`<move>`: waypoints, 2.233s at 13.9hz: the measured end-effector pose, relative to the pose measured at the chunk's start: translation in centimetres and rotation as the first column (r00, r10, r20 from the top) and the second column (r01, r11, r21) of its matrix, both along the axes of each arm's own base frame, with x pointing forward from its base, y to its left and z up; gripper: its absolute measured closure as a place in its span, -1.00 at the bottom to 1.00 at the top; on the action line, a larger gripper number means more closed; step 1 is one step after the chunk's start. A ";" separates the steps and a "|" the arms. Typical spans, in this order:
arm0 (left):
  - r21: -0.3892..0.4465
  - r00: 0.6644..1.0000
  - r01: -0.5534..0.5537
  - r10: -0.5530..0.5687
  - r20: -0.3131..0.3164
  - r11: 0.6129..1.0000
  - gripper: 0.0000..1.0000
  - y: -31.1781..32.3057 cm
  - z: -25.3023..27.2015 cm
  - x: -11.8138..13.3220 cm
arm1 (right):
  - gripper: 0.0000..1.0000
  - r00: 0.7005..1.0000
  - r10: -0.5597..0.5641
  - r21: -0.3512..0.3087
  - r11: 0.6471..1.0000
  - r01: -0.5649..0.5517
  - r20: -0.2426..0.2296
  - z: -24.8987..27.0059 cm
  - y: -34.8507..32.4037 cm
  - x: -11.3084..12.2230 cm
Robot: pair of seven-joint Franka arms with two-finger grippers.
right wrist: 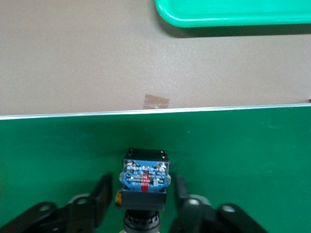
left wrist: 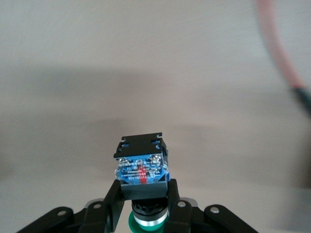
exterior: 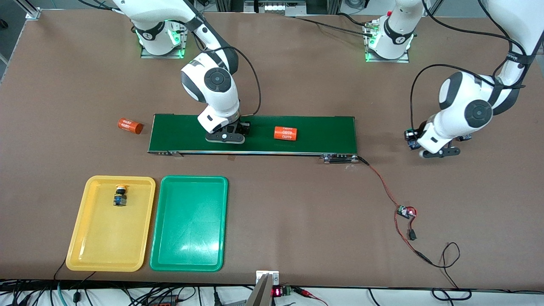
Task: Sort buttons by color to trays
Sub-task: 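Drop the button into the yellow tray while the left gripper places another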
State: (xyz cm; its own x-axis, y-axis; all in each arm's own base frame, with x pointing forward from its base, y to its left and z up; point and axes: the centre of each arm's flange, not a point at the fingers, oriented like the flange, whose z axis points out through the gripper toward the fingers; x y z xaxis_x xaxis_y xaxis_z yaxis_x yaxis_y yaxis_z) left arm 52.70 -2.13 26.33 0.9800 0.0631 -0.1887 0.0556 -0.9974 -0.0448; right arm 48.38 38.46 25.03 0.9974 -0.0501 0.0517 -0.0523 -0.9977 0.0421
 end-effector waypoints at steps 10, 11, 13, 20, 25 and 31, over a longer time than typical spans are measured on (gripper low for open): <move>-0.092 0.953 0.299 -0.294 0.070 0.950 0.19 -19.6 4.8 -1.6 | 0.17 1.000 0.021 -0.072 0.997 -0.020 0.013 7.1 -14.8 10.3; -0.102 0.951 0.307 -0.301 0.064 0.946 0.19 -20.1 4.3 -1.8 | 0.17 0.999 0.041 -0.068 0.997 -0.041 0.008 7.6 -18.2 11.8; -0.120 0.948 0.318 -0.314 0.049 0.940 0.19 -21.1 3.4 -2.4 | 0.17 0.997 0.081 -0.047 0.996 -0.080 0.005 8.4 -23.6 14.0; -0.164 0.966 0.258 -0.256 0.031 0.952 0.19 -22.6 -0.7 -2.8 | 0.17 0.988 0.154 -0.035 0.987 -0.155 -0.021 4.3 -33.3 18.7; -0.184 0.975 0.221 -0.217 0.041 0.958 -0.31 -21.3 -2.1 -1.7 | 0.17 0.988 0.152 -0.006 0.988 -0.151 0.037 -1.5 -33.6 20.1; -0.057 0.993 0.081 -0.075 0.094 0.995 -1.00 -13.6 7.5 2.7 | 0.17 0.991 0.121 -0.015 0.993 -0.121 0.050 -3.8 -36.1 20.7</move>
State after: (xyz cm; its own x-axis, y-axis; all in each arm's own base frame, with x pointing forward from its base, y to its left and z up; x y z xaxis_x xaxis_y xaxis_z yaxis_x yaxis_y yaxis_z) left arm 55.37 -15.75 33.85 0.9948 -0.0228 -0.0991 -0.0212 -0.9996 0.0171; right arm 69.07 2.32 21.22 0.9922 0.0718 0.1019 0.0665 -0.9963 0.0547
